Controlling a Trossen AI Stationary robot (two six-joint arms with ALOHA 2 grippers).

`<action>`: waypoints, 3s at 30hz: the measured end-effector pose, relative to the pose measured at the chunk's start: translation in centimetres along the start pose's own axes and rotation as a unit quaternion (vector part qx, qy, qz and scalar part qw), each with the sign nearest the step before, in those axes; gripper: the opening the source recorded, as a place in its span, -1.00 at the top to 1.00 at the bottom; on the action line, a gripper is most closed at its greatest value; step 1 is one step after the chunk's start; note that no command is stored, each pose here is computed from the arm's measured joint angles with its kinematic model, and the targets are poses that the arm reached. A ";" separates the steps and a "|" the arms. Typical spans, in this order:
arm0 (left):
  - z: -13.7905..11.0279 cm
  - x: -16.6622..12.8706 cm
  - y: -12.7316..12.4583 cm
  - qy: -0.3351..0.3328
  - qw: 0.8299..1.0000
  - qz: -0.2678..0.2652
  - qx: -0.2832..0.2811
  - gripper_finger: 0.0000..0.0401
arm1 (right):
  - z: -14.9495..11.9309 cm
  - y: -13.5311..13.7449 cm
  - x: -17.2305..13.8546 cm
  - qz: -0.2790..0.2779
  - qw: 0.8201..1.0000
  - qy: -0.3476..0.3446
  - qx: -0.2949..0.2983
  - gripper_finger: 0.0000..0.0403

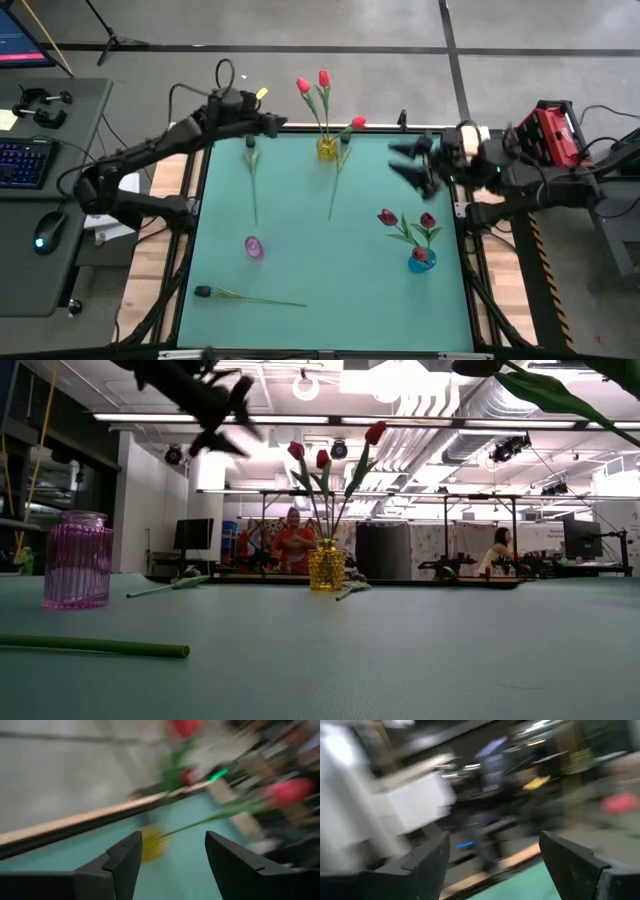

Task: Sort flowers into vase by color
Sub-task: Put the top left black tulip into the violet vase

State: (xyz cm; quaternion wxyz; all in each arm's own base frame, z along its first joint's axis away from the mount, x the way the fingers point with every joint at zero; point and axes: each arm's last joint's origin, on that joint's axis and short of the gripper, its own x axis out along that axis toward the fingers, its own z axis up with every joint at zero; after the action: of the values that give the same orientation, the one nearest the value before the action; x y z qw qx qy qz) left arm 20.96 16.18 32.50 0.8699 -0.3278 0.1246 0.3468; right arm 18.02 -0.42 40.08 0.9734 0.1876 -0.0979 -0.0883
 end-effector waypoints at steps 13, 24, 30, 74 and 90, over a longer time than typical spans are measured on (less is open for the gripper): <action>-5.6 3.4 7.9 0.251 0.919 0.305 0.020 -0.02 | 7.8 -1.9 3.6 -0.394 0.917 -0.029 -0.052 -0.45; -10.9 6.2 10.9 0.284 0.893 0.341 -0.071 -0.02 | 6.2 -2.7 3.3 -0.439 0.898 0.039 -0.015 -0.45; -11.5 6.6 11.3 0.248 0.898 0.347 -0.111 -0.02 | 5.8 -2.9 3.1 -0.446 0.893 0.061 -0.024 -0.45; -5.7 -7.1 -2.2 -0.100 0.994 -0.049 -0.003 1.00 | 3.1 -4.0 1.0 -0.485 0.833 0.230 -0.132 -0.45; -11.0 -15.1 -9.0 -0.118 0.953 -0.247 0.126 1.00 | 0.1 -0.8 2.0 -0.315 0.924 0.214 0.045 -0.45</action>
State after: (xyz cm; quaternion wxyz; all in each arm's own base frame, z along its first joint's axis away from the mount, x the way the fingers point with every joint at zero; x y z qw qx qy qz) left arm 16.29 -3.83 35.21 0.9711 -0.1931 -0.0215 0.1387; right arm 19.82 -1.63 40.18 0.8839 0.2664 0.1732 -0.3432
